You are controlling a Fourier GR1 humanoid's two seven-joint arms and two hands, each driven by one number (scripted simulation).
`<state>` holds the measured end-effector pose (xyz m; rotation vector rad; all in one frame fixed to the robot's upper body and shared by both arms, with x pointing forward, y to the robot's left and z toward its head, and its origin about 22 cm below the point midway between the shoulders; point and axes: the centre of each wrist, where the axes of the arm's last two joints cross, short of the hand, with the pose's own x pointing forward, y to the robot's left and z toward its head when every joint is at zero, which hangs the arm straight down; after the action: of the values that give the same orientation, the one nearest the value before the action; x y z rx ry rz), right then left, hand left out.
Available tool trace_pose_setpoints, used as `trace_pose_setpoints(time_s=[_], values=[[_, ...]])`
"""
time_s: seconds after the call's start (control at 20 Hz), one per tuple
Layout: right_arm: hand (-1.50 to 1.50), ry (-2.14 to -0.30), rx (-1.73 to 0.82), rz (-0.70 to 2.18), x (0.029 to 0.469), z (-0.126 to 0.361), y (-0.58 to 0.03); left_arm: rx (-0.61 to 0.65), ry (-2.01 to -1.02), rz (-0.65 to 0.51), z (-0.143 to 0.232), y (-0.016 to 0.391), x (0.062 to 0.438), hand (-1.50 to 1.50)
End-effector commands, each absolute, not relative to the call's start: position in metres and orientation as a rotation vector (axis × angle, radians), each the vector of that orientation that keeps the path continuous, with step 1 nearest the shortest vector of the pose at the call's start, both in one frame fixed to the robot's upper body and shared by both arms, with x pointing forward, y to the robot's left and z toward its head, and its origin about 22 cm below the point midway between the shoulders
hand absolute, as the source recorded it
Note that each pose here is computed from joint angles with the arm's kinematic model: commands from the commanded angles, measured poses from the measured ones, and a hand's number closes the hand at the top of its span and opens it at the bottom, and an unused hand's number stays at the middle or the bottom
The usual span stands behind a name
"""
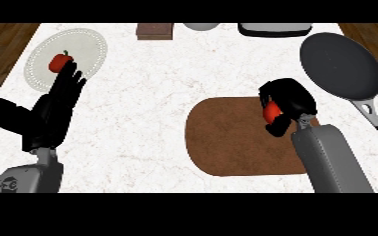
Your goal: Pick the tomato from the cutting board and place it in the pan
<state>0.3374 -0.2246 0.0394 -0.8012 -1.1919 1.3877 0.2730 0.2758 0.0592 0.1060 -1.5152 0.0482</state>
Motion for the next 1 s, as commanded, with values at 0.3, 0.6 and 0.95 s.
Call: trace_pose_setpoints(time_s=[0.3,0.6,0.95], values=[[1.50,-1.490,-1.288,1.121,0.314,0.131,-0.226,0.086,-1.504,0.049,0.046,0.277,0.273,0.00],[1.50,-1.503,-1.289,1.029,0.308,0.188,-0.230,0.093,-1.530,0.052,0.055,0.275,0.286,0.00],[1.50,-1.471,-1.332,0.811,0.331,0.195,-0.294,0.087,-1.505,0.042,0.073,0.266,0.295,0.00]])
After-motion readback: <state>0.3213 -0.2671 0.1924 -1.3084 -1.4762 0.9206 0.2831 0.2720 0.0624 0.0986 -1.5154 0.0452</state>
